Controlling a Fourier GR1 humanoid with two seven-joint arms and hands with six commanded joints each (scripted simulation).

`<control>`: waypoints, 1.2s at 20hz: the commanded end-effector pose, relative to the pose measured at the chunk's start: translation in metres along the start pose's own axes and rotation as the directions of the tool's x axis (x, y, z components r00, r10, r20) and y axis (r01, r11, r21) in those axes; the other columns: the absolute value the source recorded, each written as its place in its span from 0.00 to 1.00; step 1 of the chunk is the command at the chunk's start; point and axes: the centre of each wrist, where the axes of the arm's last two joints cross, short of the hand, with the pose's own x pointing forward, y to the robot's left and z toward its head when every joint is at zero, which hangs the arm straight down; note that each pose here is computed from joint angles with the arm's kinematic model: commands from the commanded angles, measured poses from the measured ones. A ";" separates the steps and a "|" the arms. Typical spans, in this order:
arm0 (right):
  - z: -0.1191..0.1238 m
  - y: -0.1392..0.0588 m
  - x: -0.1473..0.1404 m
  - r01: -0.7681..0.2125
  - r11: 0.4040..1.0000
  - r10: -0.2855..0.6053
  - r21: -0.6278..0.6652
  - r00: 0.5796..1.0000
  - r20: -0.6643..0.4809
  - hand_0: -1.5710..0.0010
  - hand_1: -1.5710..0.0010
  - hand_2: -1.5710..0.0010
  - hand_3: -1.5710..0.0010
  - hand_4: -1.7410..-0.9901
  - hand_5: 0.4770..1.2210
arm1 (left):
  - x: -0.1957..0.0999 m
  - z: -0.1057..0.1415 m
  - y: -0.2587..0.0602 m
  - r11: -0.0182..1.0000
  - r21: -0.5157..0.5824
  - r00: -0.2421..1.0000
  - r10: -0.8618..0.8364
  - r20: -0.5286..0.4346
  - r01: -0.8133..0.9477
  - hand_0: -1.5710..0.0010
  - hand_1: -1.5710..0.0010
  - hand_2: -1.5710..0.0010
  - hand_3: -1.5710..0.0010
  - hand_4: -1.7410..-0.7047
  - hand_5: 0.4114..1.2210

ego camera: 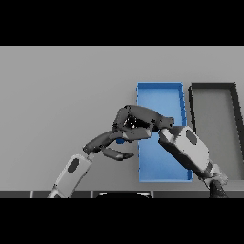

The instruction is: Pick up the blue pipe and place it into the blue bin.

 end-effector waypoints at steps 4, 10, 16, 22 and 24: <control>-0.002 -0.022 0.057 0.005 0.999 0.000 -0.038 0.990 0.139 0.00 0.00 0.00 0.00 0.04 0.88 | 0.003 0.005 -0.002 1.000 0.001 1.000 0.006 -0.005 -0.006 1.00 1.00 1.00 1.00 0.80 0.11; 0.001 -0.074 0.099 -0.051 0.938 0.110 -0.343 0.982 0.156 0.00 0.00 0.00 0.00 0.01 0.87 | 0.002 0.008 0.000 1.000 -0.001 1.000 0.000 0.002 0.000 1.00 1.00 1.00 1.00 0.80 0.10; 0.048 -0.126 0.053 -0.023 0.799 0.006 -0.600 1.000 -0.031 0.00 0.00 0.00 0.00 0.00 0.86 | 0.002 0.007 0.002 1.000 0.004 1.000 0.012 -0.003 -0.012 1.00 1.00 1.00 1.00 0.81 0.10; 0.087 -0.124 -0.018 0.008 0.685 -0.208 -0.729 0.960 -0.185 0.00 0.00 0.00 0.00 0.00 0.86 | 0.000 0.012 0.005 1.000 0.013 1.000 0.019 -0.008 -0.019 1.00 1.00 1.00 1.00 0.82 0.08; 0.096 -0.120 -0.038 0.015 0.643 -0.300 -0.766 0.925 -0.234 0.00 0.00 0.00 0.00 0.00 0.86 | 0.001 0.008 0.007 1.000 0.018 1.000 0.013 -0.011 -0.013 1.00 1.00 1.00 1.00 0.82 0.07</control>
